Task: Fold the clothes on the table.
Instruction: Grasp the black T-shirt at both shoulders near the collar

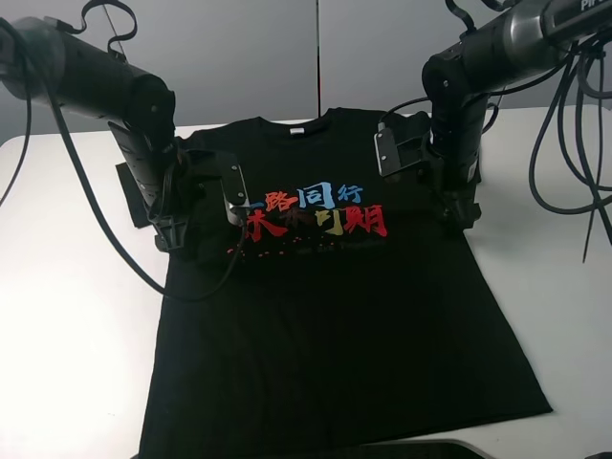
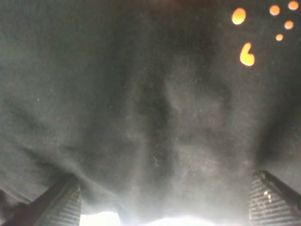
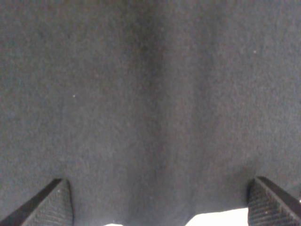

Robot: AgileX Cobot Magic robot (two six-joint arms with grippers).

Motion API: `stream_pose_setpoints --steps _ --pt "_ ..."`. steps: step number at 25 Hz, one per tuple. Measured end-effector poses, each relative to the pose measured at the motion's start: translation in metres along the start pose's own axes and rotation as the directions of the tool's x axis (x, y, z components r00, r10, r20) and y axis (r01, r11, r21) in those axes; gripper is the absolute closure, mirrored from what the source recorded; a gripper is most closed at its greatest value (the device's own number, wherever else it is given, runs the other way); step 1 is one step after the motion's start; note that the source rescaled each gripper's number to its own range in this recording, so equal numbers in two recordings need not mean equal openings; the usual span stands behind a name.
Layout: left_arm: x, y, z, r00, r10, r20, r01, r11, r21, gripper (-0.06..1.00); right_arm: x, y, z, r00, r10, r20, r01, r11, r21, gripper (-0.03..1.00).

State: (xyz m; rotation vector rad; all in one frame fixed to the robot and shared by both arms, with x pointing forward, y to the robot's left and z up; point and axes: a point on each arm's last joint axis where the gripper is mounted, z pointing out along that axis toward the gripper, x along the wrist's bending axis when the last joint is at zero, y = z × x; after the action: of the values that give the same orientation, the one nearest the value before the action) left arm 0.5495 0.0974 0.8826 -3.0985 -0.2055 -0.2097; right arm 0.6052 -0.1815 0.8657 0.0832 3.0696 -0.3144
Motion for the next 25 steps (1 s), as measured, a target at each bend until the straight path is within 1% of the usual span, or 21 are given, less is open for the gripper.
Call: stream_pose_setpoints --steps 5,9,16,25 --pt "0.001 -0.002 0.004 0.999 0.032 -0.014 -0.032 0.999 0.026 -0.03 0.000 0.000 0.000 1.000 0.002 0.000 -0.002 1.000 0.000 0.16" --pt "0.002 -0.002 0.004 0.999 0.037 -0.020 -0.036 0.999 0.029 -0.03 -0.001 -0.002 0.000 1.000 0.007 -0.001 -0.007 1.000 0.000 0.16" --pt "0.006 -0.005 0.004 0.998 0.054 -0.038 -0.053 0.998 0.042 -0.03 -0.001 -0.004 0.001 1.000 0.020 -0.010 -0.020 1.000 -0.003 0.22" --pt "0.004 -0.006 0.016 0.998 0.056 0.002 -0.056 0.995 0.082 -0.03 0.000 -0.004 0.001 0.999 0.017 -0.028 -0.018 0.999 -0.035 0.23"
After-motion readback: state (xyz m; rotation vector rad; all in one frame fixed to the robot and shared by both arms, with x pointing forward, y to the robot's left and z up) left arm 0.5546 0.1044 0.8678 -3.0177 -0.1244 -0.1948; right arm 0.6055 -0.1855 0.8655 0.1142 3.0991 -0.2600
